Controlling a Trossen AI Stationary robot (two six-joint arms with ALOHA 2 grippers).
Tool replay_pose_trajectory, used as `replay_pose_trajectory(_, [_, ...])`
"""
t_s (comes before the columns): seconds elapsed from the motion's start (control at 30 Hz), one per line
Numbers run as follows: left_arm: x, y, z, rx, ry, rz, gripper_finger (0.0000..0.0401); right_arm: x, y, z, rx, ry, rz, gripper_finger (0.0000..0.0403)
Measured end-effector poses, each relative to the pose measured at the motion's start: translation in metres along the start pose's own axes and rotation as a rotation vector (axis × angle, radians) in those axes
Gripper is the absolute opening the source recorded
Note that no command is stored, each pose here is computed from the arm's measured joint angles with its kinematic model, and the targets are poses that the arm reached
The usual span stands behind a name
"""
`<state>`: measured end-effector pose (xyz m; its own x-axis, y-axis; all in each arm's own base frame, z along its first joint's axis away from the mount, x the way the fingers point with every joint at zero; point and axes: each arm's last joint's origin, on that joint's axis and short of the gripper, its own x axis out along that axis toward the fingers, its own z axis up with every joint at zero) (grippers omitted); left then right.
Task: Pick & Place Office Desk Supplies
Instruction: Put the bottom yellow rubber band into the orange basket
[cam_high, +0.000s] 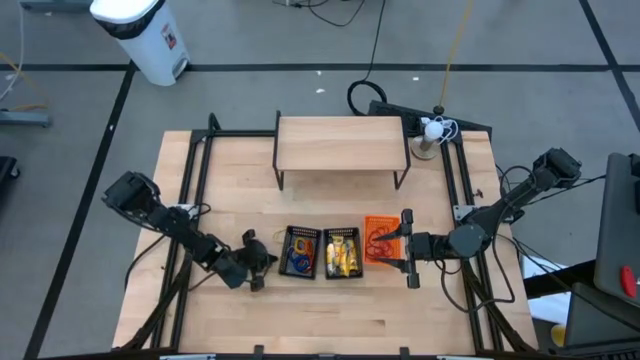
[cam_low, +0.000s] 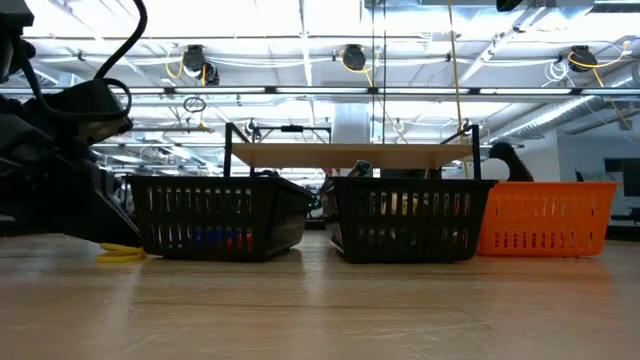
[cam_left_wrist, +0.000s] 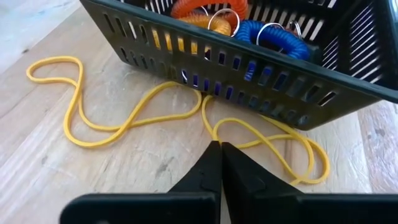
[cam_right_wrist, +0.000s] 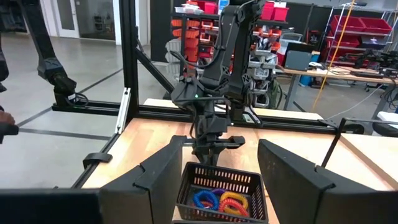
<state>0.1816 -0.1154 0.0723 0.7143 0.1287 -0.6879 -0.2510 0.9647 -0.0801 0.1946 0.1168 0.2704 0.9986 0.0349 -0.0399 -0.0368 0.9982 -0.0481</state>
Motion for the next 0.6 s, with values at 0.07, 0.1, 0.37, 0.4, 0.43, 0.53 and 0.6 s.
replay_pose_trajectory(0.07, [0.0,-0.001,0.001,0.004,-0.014,-0.01,0.0002,0.0,0.0,0.0,0.0,0.0,0.0,0.0199])
replay_pose_trajectory(0.1, [0.0,-0.001,0.002,0.002,-0.02,-0.014,0.0002,0.0,0.0,0.0,0.0,0.0,0.0,0.0199])
replay_pose_trajectory(0.37, [-0.01,0.0,0.01,-0.024,-0.029,-0.031,0.0001,0.0,0.0,0.0,-0.045,0.0,0.0,0.0199])
replay_pose_trajectory(0.4, [-0.014,0.0,0.012,-0.028,-0.032,-0.035,0.0001,0.0,0.0,0.0,-0.05,0.0,-0.001,0.0199])
replay_pose_trajectory(0.43, [-0.017,0.002,0.014,-0.031,-0.033,-0.032,0.0001,0.0,0.0,0.0,-0.052,0.0,-0.001,0.0199])
replay_pose_trajectory(0.53, [-0.029,0.004,0.024,-0.069,-0.066,-0.045,0.0,0.001,-0.003,0.001,-0.047,-0.009,-0.014,0.0199])
replay_pose_trajectory(0.6, [-0.038,0.005,0.031,-0.096,-0.116,-0.05,0.0,0.003,-0.005,0.002,-0.051,-0.021,-0.026,0.0199])
